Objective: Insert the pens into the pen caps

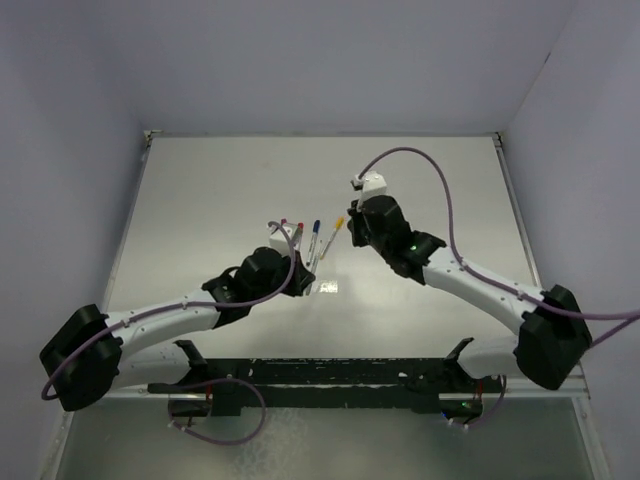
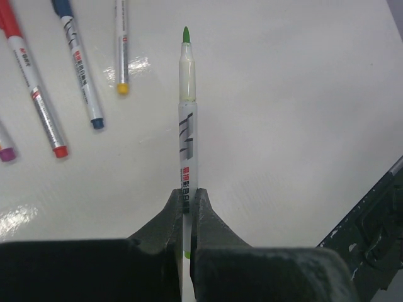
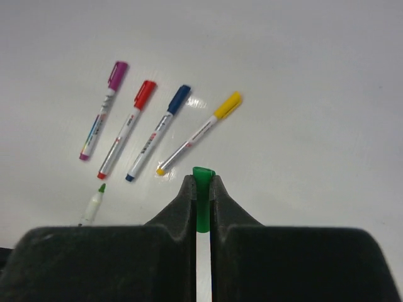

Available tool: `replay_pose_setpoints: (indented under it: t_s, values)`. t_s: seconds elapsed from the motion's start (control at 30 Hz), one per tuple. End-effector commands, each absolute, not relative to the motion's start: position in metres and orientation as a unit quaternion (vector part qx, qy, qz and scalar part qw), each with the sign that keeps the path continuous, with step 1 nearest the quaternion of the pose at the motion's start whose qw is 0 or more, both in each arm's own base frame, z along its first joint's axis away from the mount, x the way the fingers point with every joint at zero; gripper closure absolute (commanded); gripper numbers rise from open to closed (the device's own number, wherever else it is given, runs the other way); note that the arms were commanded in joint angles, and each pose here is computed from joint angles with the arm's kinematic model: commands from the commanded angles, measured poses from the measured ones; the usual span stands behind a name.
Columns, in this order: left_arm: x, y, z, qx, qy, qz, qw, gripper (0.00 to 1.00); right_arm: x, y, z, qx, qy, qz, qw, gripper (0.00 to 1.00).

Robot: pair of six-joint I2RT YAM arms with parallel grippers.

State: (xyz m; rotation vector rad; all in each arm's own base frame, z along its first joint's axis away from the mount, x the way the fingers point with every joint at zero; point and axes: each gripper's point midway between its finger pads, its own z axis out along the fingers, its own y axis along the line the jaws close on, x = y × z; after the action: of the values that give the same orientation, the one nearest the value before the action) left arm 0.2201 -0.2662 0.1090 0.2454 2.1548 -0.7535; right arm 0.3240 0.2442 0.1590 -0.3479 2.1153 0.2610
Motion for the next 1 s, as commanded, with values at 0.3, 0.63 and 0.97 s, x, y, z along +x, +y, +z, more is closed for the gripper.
replay_pose_setpoints:
  t_s: [0.3, 0.63, 0.97]
  values:
    - [0.229, -0.349, 0.201, 0.18, 0.686, -0.499, 0.497, 1.0, 0.306, 0.205, 0.279, -0.033, 0.682, 0.274, 0.677, 1.0]
    - [0.229, -0.369, 0.221, 0.215, 0.66, -0.503, 0.515, 1.0, 0.284, 0.185, 0.319, 0.022, 0.606, 0.333, 0.722, 1.0]
    - [0.221, -0.381, 0.235, 0.238, 0.655, -0.472, 0.539, 1.0, 0.278, 0.177, 0.325, 0.045, 0.579, 0.349, 0.736, 1.0]
